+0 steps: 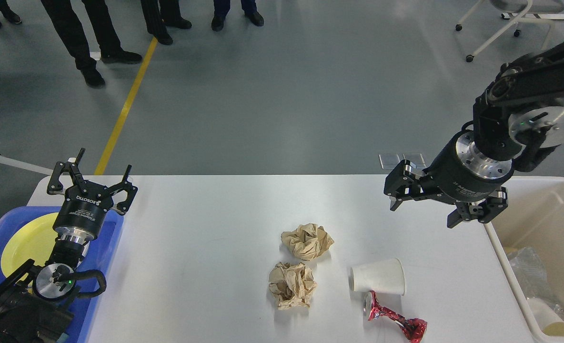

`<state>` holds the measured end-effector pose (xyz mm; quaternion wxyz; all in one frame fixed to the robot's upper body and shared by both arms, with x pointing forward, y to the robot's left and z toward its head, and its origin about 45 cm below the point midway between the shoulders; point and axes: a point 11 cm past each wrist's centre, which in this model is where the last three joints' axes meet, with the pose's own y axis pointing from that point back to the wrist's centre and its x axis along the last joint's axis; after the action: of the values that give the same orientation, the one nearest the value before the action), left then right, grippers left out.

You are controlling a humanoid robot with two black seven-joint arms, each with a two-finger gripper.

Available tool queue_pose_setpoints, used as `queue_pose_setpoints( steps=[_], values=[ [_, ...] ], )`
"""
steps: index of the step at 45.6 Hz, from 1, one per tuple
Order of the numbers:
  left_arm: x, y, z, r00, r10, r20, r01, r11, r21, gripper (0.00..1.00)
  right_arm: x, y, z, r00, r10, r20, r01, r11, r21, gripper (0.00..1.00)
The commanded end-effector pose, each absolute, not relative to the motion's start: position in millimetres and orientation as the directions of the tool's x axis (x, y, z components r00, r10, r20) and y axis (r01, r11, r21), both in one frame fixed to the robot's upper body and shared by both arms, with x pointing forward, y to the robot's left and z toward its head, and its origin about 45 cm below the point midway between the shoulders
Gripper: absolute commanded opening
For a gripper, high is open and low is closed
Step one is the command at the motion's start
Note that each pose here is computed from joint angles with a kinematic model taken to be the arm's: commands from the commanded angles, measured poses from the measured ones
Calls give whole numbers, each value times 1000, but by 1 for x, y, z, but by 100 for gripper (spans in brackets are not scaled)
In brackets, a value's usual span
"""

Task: Tidy desktop
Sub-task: 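Raise the right gripper and move it toward the white paper cup, then lower the right gripper over the white paper cup and grasp it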

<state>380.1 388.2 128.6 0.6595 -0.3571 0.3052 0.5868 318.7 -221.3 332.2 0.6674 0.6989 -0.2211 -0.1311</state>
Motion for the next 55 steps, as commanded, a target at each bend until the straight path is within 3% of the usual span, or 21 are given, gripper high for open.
queue_pose_setpoints(
  steps=[1,13,22,55],
  values=[
    [380,388,129,125,557,-821,-992,56,-113,96,314,-217,316,748,-658,83,-105,7,994,96],
    [380,388,129,125,556,-822,-992,57,-112,96,316,-222,298,400,-914,63,-117,18,993,96],
    [380,388,128,123,556,-822,-992,56,-111,96,326,-203,288,176,-980,-92,-110,-113,988,96],
    [380,388,129,125,557,-821,-992,58,-112,96,334,-228,140,70,-995,-65,2,-65,998,99]
  ],
)
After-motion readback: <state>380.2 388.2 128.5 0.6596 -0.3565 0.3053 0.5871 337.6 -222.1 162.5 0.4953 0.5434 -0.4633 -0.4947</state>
